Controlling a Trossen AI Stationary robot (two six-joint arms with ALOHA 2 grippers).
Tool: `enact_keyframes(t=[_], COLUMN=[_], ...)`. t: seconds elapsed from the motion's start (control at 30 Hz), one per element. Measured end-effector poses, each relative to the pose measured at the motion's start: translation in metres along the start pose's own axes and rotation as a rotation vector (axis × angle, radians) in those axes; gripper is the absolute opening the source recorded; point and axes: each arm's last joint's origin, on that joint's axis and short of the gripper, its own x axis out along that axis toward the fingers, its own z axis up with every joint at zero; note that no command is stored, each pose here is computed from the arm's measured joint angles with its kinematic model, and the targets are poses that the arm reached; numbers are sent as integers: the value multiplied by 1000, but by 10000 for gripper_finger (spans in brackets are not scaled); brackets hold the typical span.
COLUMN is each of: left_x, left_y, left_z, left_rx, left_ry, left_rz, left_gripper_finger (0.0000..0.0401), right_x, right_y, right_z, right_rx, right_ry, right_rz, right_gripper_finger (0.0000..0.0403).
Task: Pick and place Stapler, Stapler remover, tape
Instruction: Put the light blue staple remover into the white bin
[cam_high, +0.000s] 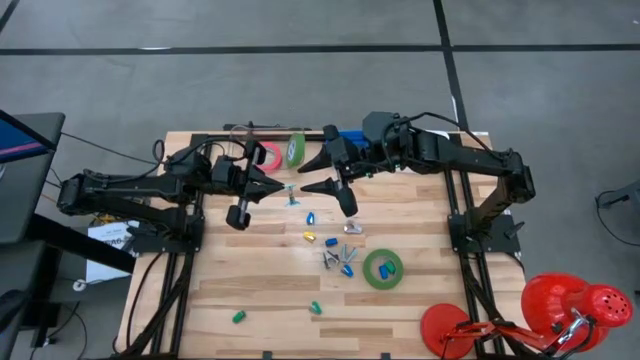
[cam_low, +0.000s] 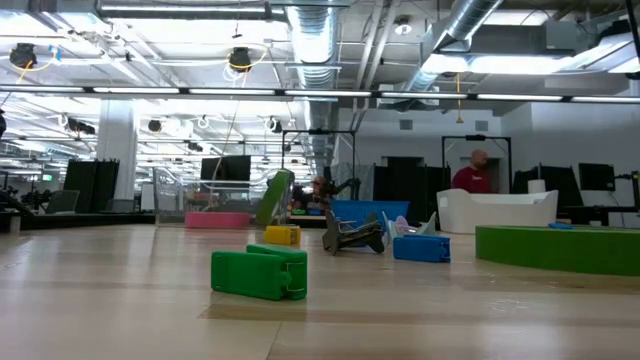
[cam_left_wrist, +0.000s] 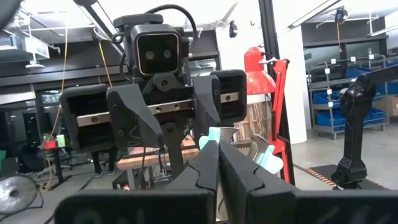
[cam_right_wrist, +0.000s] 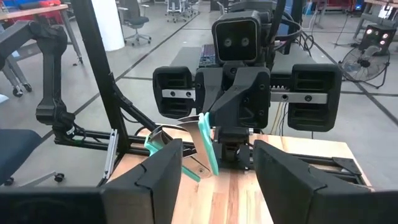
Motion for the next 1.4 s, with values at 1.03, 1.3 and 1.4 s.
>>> enact_keyframes(t=[1.03,1.3,1.4], left_x=[0,0,0], left_y=[0,0,0], left_z=[0,0,0], left_rx=[1,1,1], left_ry=[0,0,0], left_rz=[0,1,1], left_gripper_finger=[2,2,2], right_x=[15,15,15], right_y=[-4,-4,-4], right_z=[-5,-5,-5], right_rx=[-18,-18,-18], right_ry=[-16,-16,-17], right_rz=[-8,-5,-5], right_gripper_finger=[144,58,35])
